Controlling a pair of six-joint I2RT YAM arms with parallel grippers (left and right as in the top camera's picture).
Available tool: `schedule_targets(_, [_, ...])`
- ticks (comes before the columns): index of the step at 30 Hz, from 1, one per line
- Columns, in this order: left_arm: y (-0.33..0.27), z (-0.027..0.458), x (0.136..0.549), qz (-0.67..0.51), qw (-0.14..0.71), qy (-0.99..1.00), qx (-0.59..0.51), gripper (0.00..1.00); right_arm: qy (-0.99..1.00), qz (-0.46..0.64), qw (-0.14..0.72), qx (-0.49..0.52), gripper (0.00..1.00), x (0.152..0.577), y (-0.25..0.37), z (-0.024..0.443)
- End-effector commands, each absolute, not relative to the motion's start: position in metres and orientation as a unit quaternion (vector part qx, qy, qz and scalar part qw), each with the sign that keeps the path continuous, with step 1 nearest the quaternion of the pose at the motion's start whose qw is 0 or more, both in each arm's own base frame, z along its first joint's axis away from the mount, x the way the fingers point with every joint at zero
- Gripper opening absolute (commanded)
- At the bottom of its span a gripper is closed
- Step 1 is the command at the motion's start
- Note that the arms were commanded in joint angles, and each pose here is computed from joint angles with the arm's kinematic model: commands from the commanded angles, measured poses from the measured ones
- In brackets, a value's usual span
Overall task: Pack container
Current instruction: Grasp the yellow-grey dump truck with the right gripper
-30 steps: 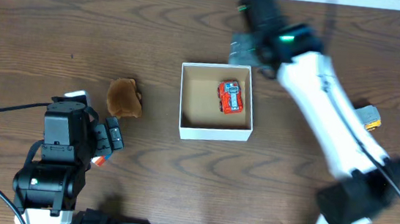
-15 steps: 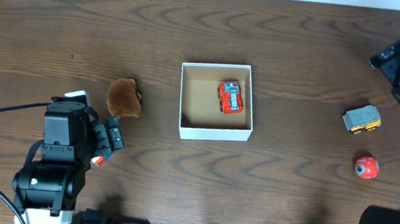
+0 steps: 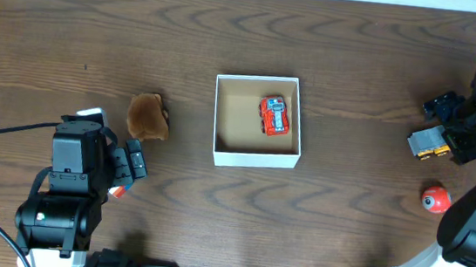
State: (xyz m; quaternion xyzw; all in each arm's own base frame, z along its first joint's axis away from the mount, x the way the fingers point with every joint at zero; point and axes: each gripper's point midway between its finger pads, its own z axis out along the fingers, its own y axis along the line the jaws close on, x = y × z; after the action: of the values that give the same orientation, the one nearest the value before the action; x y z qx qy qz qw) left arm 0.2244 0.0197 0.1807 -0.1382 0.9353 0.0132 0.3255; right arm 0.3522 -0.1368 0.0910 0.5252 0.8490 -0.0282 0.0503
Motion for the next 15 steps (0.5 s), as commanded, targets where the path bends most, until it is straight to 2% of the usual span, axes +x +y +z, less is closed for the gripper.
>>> schedule_targets(1, [0.023,0.189,0.226,0.016,0.335,0.930,-0.149,0.98,0.855,-0.032,0.037,0.517,0.99,0.354,-0.139,0.075])
schedule_targets(15, [0.023,0.189,0.226,0.016,0.335,0.930,-0.149,0.98,0.856,-0.033,0.033,0.515,0.99,0.372,-0.145,0.035])
